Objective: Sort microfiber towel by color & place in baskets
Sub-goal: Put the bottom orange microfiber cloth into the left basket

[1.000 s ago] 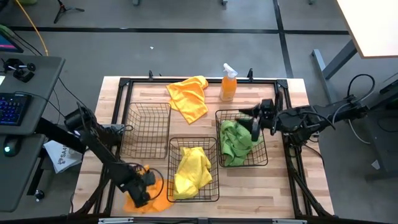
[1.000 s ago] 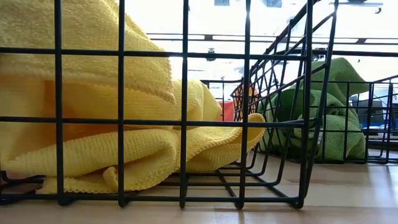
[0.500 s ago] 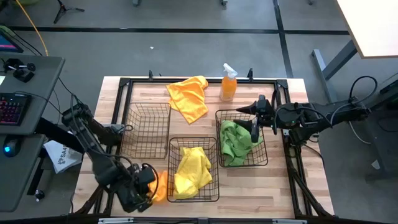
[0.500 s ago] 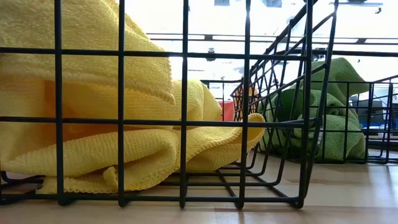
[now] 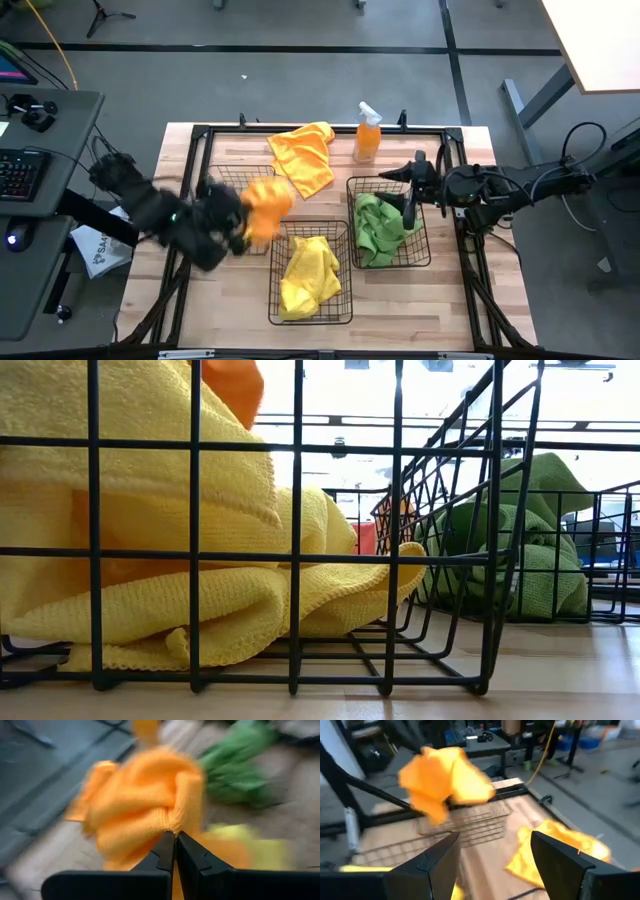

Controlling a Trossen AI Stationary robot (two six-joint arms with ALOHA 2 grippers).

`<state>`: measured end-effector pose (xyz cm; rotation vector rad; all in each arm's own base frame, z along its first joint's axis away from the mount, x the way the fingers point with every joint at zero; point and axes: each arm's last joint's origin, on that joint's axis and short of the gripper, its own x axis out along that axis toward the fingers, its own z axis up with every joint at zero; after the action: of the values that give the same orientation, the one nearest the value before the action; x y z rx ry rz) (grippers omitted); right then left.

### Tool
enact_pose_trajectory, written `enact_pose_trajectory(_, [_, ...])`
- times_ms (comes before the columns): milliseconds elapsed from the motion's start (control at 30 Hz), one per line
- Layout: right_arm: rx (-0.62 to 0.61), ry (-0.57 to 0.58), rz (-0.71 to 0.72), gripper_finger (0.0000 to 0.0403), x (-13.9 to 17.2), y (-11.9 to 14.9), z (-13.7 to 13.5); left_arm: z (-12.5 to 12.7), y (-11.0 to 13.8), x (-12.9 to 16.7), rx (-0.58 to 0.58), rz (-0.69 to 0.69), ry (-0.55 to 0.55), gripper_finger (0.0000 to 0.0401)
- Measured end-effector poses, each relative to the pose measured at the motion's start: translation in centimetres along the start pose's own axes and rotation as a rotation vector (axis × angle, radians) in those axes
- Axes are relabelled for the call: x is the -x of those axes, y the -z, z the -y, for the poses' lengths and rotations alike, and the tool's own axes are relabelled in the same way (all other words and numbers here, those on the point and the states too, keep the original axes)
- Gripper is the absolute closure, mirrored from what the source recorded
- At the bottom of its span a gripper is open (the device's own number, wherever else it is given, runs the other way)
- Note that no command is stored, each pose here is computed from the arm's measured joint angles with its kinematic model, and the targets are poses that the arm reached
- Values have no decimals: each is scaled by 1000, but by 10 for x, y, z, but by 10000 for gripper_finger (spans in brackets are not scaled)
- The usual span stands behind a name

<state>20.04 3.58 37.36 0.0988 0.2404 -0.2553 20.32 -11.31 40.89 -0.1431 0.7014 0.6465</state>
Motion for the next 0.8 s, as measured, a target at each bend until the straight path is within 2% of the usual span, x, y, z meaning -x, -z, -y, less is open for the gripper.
enact_pose_trajectory(67, [31,19,23,167,0,-2,0,-7,4,-14,-76,-17,-71,401])
enact_pose_trajectory(167, [19,54,51,167,0,-5,1,-15,16,-37,-86,-97,-138,401])
enact_pose_trajectory(333, [-92,85,69,167,0,-6,2,-40,54,-62,113,-227,-241,401])
enact_pose_trajectory(467, [-107,90,67,167,0,-5,2,-66,91,-68,269,-253,-303,401])
enact_pose_trajectory(567, [-120,115,131,167,0,-11,2,-75,109,-74,421,-322,-288,401])
enact_pose_trajectory(700, [-54,137,181,167,2,-17,2,-80,119,-78,454,-361,-265,395])
enact_pose_trajectory(800, [25,147,200,167,2,-20,2,-81,119,-79,408,-351,-268,371])
